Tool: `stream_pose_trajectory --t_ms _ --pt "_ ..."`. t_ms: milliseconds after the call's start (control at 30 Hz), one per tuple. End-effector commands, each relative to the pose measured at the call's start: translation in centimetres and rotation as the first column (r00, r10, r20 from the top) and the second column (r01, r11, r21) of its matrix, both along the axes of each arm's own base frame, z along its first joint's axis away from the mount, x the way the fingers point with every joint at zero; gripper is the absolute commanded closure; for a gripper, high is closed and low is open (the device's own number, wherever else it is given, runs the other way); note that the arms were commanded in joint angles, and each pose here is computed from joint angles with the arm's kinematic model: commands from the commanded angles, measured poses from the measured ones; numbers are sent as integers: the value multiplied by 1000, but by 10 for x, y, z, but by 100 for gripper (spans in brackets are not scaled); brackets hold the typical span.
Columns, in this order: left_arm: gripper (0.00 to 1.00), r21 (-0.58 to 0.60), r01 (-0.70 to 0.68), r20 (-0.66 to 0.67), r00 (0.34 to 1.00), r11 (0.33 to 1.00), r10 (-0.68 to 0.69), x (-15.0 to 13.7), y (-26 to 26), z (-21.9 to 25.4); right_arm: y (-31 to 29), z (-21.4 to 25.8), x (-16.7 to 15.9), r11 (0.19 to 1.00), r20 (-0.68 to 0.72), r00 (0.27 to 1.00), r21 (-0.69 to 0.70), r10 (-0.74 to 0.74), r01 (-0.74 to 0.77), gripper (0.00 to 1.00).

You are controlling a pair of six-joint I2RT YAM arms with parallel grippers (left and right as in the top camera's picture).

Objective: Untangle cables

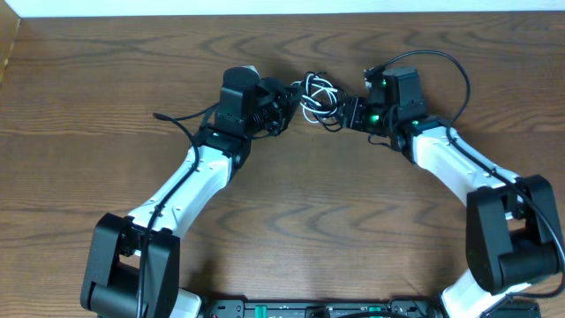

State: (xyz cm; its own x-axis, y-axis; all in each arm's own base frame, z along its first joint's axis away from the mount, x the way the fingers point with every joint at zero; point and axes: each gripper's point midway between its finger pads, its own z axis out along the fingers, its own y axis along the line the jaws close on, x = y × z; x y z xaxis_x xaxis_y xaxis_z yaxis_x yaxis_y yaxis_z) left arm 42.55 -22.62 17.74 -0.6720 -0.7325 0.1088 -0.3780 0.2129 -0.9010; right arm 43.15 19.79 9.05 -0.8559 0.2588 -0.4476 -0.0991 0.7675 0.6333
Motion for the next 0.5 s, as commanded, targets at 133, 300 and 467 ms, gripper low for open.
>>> stream_pose_trajectory --t_ms 133,300,467 --pt "93 -113 14 86 996 993 -5 6 -3 45 -2 -37 0 997 -92 993 -49 -69 64 81" --pt "93 -147 -6 172 985 989 32 21 17 66 -26 -47 -1 988 -116 987 -117 -111 98 99" --pt "93 -100 14 229 973 995 9 28 44 67 -69 -29 -1 979 -78 990 -179 -114 99 99"
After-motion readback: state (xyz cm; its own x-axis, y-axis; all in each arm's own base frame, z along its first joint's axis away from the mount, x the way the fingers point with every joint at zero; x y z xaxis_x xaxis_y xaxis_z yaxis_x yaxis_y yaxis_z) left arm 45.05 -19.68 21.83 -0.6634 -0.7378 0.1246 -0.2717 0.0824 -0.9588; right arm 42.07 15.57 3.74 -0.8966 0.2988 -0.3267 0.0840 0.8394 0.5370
